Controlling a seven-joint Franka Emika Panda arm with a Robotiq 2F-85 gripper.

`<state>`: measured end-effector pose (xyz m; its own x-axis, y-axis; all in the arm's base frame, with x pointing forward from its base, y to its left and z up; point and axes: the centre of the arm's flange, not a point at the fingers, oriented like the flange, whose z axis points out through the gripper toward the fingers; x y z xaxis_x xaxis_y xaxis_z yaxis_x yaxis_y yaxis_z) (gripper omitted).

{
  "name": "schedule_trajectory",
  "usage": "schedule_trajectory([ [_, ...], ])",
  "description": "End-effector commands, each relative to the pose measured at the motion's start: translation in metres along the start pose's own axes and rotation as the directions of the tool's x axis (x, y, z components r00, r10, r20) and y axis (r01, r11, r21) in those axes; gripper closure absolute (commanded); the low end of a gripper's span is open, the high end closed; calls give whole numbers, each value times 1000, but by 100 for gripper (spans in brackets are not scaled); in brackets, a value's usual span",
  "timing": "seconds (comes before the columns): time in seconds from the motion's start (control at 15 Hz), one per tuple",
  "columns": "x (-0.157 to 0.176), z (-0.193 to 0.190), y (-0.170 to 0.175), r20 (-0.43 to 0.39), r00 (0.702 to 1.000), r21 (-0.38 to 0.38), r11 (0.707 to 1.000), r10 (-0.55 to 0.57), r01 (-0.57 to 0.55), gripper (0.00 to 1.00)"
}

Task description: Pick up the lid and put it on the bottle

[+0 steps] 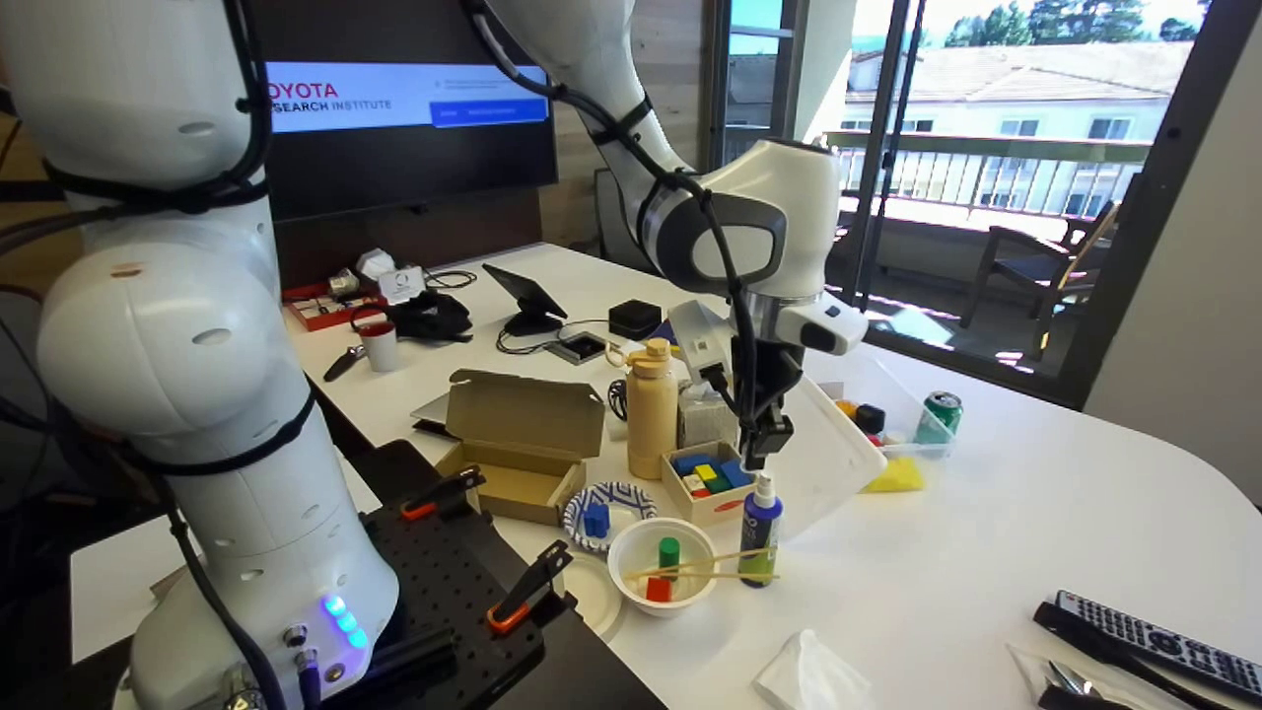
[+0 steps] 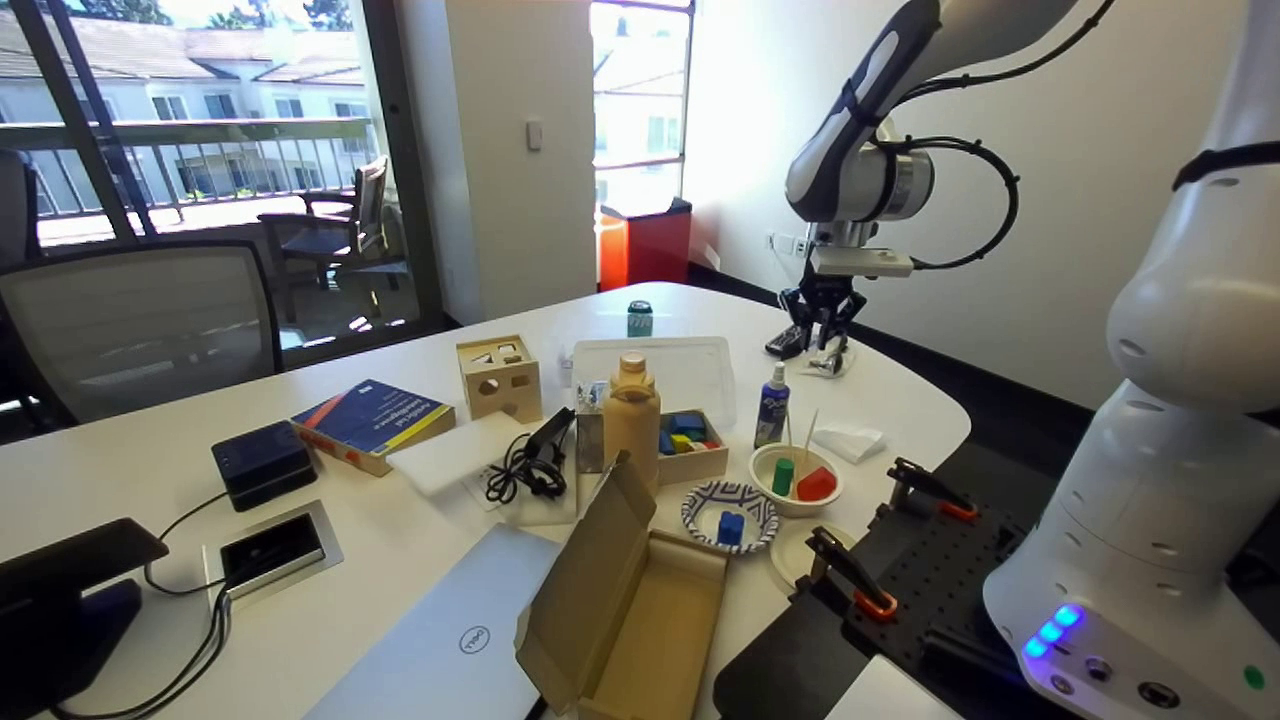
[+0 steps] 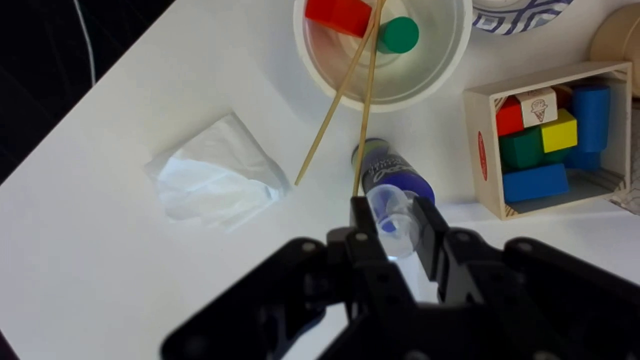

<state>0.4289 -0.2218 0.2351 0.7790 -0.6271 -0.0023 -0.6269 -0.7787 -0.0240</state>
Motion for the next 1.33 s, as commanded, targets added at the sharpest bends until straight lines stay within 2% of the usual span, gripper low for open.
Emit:
schedule_trajectory([
  [0.0,3,1,-8,-48,999,14,1000,-18,19,94],
  [0.6,23,21,-21,-9,999,24,999,-46,46,94],
  [1.27,51,35,-24,-2,997,30,997,-72,72,94],
])
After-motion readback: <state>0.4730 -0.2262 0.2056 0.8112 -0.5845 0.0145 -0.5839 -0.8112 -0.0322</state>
